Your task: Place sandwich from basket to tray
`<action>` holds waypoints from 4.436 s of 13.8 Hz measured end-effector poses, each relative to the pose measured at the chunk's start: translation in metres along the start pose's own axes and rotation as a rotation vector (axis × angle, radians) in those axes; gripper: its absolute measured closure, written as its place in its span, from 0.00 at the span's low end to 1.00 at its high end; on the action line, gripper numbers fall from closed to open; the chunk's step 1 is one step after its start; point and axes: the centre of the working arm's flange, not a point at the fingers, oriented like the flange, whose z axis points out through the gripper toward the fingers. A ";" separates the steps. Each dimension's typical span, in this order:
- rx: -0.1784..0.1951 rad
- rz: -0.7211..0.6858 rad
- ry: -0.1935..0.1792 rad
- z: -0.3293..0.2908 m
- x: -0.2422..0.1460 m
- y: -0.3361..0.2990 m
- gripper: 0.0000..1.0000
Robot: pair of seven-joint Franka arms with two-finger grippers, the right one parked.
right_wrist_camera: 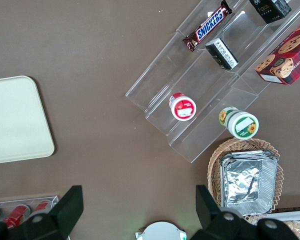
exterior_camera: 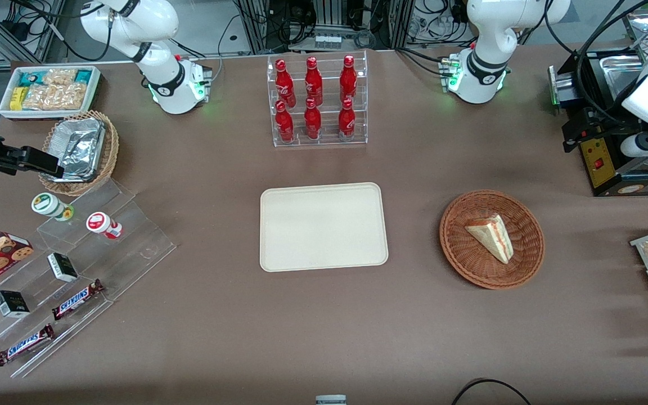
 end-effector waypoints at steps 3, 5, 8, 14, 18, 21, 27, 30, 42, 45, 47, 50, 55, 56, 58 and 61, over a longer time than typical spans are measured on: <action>0.000 -0.001 -0.001 0.001 0.000 -0.001 0.00; 0.001 -0.003 -0.012 0.009 0.004 -0.001 0.00; 0.000 -0.013 -0.011 0.048 0.024 0.002 0.00; -0.016 -0.175 0.068 0.179 0.036 0.017 0.00; -0.045 -0.314 0.129 0.256 0.023 0.031 0.00; -0.050 -0.398 0.112 0.290 0.015 0.033 0.00; -0.065 -0.507 0.111 0.343 0.012 0.035 0.00; -0.077 -0.531 0.125 0.369 0.005 0.035 0.00; -0.081 -0.551 0.121 0.392 0.005 0.034 0.67; -0.054 -0.543 0.081 0.351 0.018 0.034 0.74; -0.029 -0.521 0.042 0.301 0.031 0.034 0.78; -0.017 -0.469 0.027 0.230 0.047 0.050 0.85; -0.033 -0.278 0.034 0.167 0.046 0.167 0.85; -0.035 -0.238 0.033 0.167 0.042 0.192 0.85; -0.037 -0.169 0.024 0.175 0.032 0.239 0.85; -0.038 -0.097 0.000 0.195 0.018 0.310 0.85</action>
